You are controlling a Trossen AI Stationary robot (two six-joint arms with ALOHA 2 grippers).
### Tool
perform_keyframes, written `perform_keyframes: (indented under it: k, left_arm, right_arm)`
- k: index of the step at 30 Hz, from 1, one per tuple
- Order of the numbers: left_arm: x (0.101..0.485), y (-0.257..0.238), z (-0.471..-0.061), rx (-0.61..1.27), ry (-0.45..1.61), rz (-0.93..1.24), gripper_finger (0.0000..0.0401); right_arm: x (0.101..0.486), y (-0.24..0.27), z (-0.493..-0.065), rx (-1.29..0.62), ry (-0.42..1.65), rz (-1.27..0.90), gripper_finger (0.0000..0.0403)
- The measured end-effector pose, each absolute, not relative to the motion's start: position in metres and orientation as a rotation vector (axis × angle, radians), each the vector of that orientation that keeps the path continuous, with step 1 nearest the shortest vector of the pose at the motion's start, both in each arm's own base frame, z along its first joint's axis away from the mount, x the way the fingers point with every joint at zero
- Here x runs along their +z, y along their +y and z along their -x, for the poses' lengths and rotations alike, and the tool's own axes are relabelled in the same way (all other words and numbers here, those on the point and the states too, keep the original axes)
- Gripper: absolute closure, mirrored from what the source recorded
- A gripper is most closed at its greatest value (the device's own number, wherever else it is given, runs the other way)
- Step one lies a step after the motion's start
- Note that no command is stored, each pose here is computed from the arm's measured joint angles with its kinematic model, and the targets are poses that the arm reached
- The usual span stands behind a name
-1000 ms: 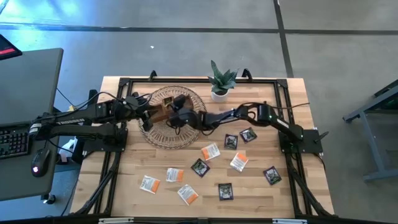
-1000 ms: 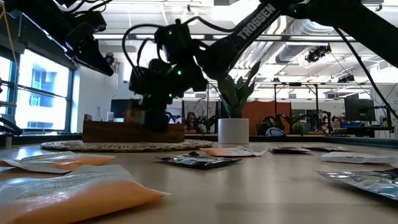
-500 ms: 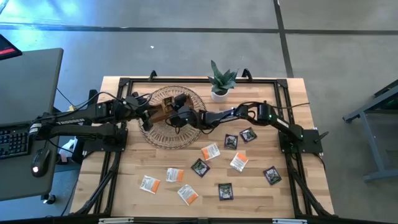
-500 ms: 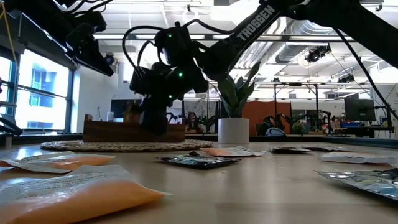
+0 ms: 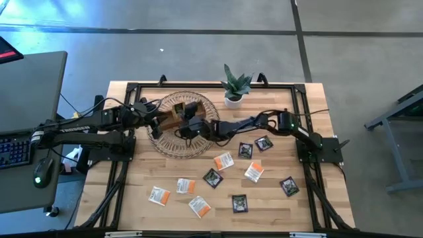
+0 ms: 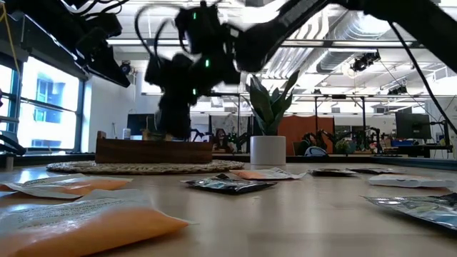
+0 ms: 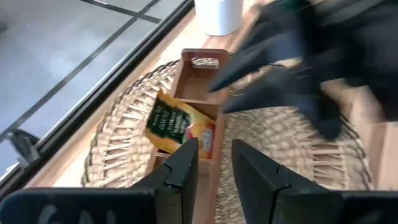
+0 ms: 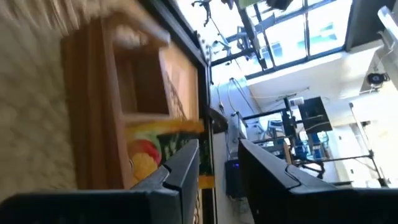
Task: Pick & Place Tea
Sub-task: Put the black tea bag into the right section of the wooden organizer
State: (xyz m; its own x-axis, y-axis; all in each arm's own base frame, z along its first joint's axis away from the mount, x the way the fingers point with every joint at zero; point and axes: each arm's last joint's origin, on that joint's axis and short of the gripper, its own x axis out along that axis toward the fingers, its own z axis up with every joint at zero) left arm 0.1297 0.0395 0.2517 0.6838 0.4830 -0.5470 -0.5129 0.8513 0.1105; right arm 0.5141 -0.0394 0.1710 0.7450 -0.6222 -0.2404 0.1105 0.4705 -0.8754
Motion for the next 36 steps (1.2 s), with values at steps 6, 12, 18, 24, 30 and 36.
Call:
perform_keyframes:
  k: [6, 12, 18, 24, 30, 36]
  left_arm:
    - [0.252, 0.04, -0.13, 0.566, 0.596, 0.051, 0.0305]
    - [0.252, 0.04, -0.13, 0.561, 0.596, 0.052, 0.0305]
    - [0.252, 0.04, -0.13, 0.561, 0.596, 0.052, 0.0305]
    - [0.252, 0.04, -0.13, 0.561, 0.596, 0.052, 0.0305]
    - [0.252, 0.04, -0.13, 0.561, 0.596, 0.052, 0.0305]
    - [0.252, 0.04, -0.13, 0.561, 0.596, 0.053, 0.0305]
  right_arm:
    - [0.22, -0.001, -0.494, -0.553, 0.634, 0.917, 0.0303]
    - [0.243, 0.042, -0.47, -0.371, 0.679, 0.794, 0.0316]
    - [0.237, 0.064, -0.447, -0.236, 0.821, 0.553, 0.0319]
    - [0.227, 0.094, -0.429, -0.197, 0.938, 0.508, 0.0319]
    - [0.258, 0.104, -0.395, -0.244, 1.002, 0.538, 0.032]
    - [0.287, 0.09, -0.347, -0.276, 0.998, 0.297, 0.032]
